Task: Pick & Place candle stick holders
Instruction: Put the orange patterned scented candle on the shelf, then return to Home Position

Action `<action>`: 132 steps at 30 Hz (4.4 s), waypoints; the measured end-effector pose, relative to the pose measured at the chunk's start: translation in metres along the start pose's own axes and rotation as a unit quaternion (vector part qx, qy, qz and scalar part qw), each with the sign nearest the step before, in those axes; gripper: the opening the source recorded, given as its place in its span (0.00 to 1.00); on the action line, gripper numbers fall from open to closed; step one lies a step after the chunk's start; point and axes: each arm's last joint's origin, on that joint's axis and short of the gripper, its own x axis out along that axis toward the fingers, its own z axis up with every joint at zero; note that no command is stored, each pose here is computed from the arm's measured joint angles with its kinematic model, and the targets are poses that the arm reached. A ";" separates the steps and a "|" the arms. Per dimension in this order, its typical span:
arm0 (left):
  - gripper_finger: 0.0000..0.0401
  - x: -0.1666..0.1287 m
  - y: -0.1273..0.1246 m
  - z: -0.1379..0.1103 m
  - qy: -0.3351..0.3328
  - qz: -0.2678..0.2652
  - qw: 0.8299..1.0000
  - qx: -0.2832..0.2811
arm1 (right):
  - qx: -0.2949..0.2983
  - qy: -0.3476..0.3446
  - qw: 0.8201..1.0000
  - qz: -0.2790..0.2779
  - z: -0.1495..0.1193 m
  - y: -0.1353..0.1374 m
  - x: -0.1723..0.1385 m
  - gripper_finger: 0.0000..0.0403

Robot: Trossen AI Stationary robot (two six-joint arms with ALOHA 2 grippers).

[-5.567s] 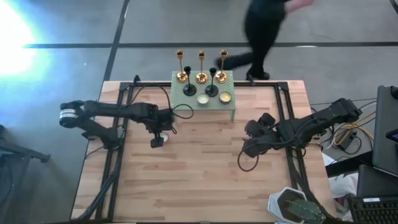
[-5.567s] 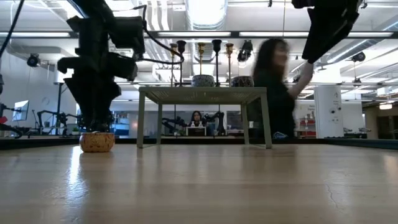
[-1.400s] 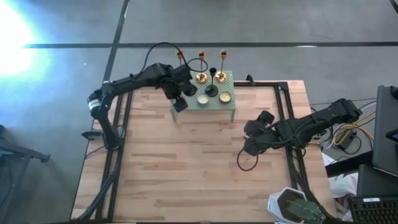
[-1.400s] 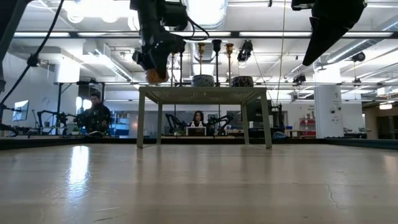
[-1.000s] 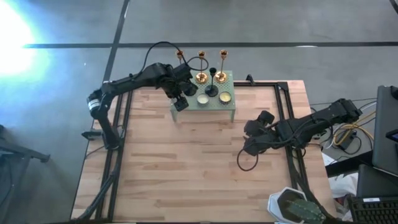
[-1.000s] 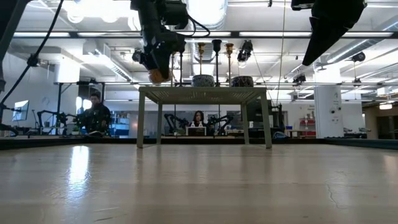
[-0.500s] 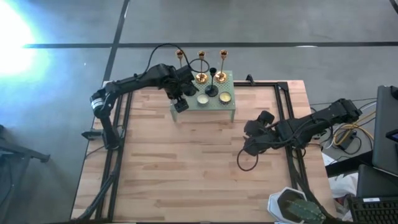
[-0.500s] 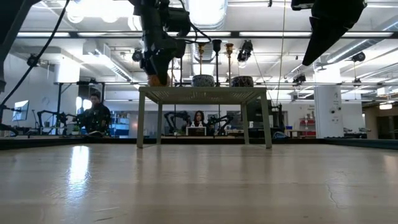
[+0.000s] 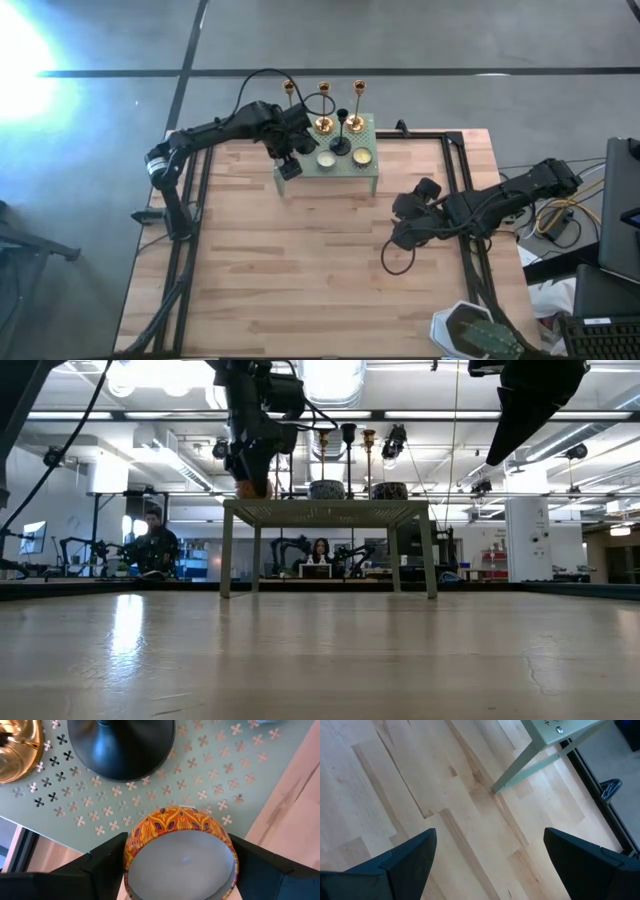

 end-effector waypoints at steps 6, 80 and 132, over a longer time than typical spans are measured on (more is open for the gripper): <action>0.75 0.000 -0.001 0.000 -0.001 -0.014 1.000 -0.002 | 0.001 0.000 1.000 0.000 0.000 0.000 0.000 0.90; 0.68 -0.018 -0.058 -0.237 -0.500 -0.126 0.856 -0.044 | 0.003 -0.060 0.992 0.109 -0.035 -0.025 -0.028 0.12; 0.02 0.077 -0.052 -0.284 -0.615 -0.128 0.750 0.207 | -0.060 -0.535 0.777 0.327 -0.128 -0.069 0.027 0.02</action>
